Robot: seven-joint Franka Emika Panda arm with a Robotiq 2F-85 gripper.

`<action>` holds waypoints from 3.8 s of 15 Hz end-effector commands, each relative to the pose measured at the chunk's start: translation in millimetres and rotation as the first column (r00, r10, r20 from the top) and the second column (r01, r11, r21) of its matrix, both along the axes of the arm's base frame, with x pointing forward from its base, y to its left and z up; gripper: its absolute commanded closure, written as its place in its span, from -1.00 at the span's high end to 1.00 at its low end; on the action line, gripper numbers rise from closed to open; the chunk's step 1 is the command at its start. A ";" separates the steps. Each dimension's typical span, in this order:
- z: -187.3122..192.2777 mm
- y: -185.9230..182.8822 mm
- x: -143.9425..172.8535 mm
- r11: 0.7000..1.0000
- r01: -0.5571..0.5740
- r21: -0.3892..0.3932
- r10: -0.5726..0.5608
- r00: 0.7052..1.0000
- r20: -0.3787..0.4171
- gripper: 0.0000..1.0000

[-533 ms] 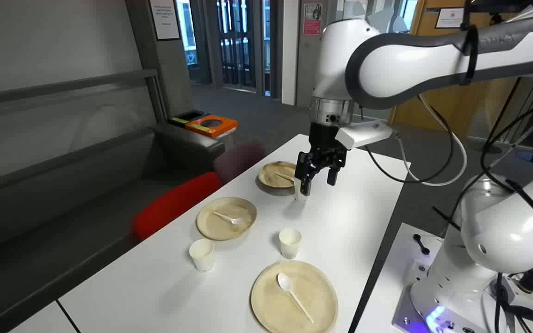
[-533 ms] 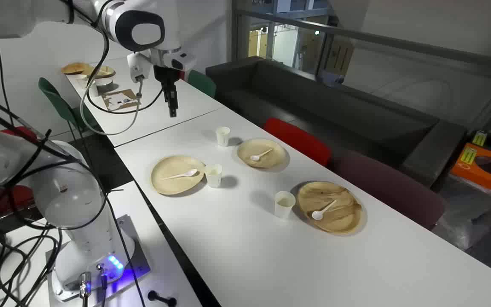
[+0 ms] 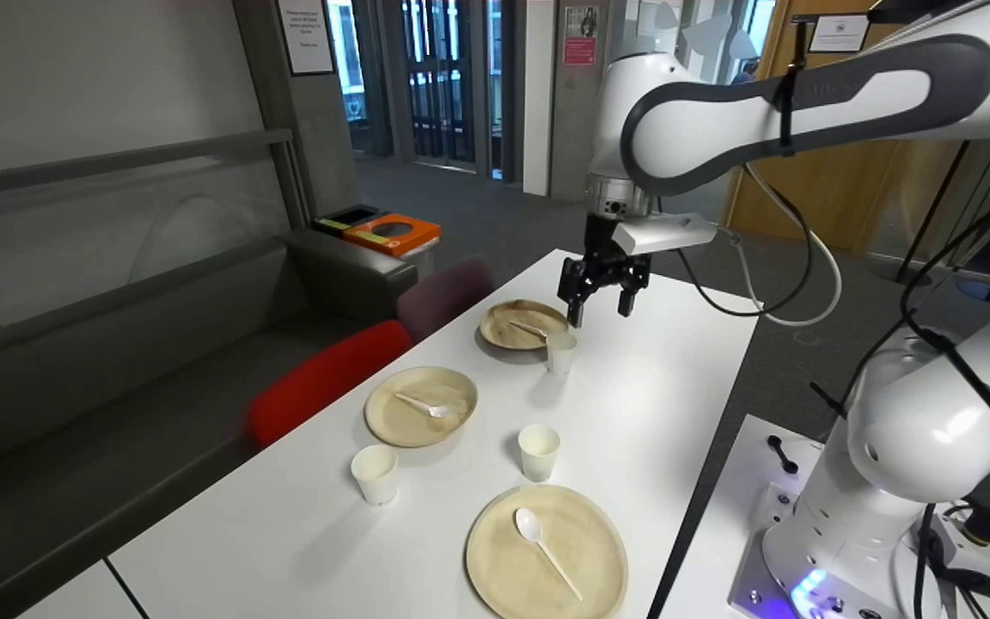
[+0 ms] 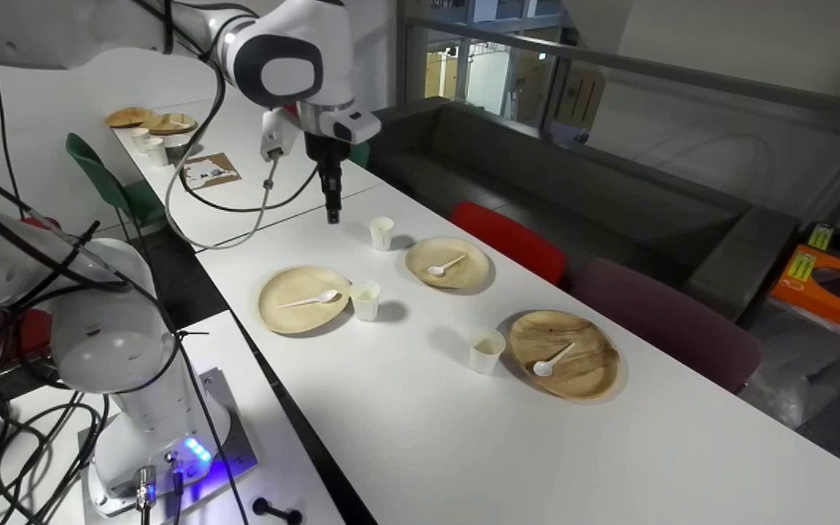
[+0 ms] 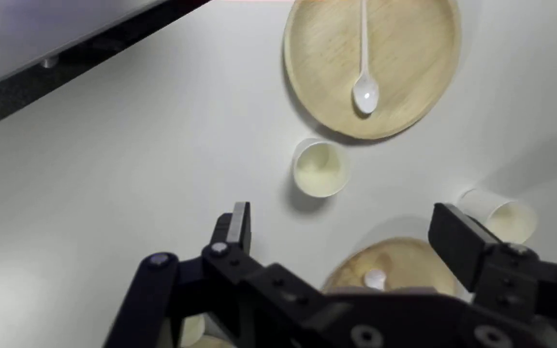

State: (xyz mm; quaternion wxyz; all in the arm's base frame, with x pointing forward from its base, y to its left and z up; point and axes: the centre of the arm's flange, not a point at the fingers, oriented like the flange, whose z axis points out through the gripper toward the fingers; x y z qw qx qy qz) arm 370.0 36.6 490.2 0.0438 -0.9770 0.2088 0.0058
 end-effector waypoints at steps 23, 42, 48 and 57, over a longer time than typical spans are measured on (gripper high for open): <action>-42.2 -199.4 114.9 0.905 0.425 0.009 -0.422 0.900 -0.114 1.00; -250.9 -274.5 215.0 0.795 0.573 -0.200 -0.605 0.777 -0.177 1.00; -263.7 -283.2 211.5 0.776 0.593 -0.215 -0.629 0.753 -0.192 1.00; -269.4 -270.8 212.9 0.786 0.577 -0.223 -0.616 0.763 -0.197 0.39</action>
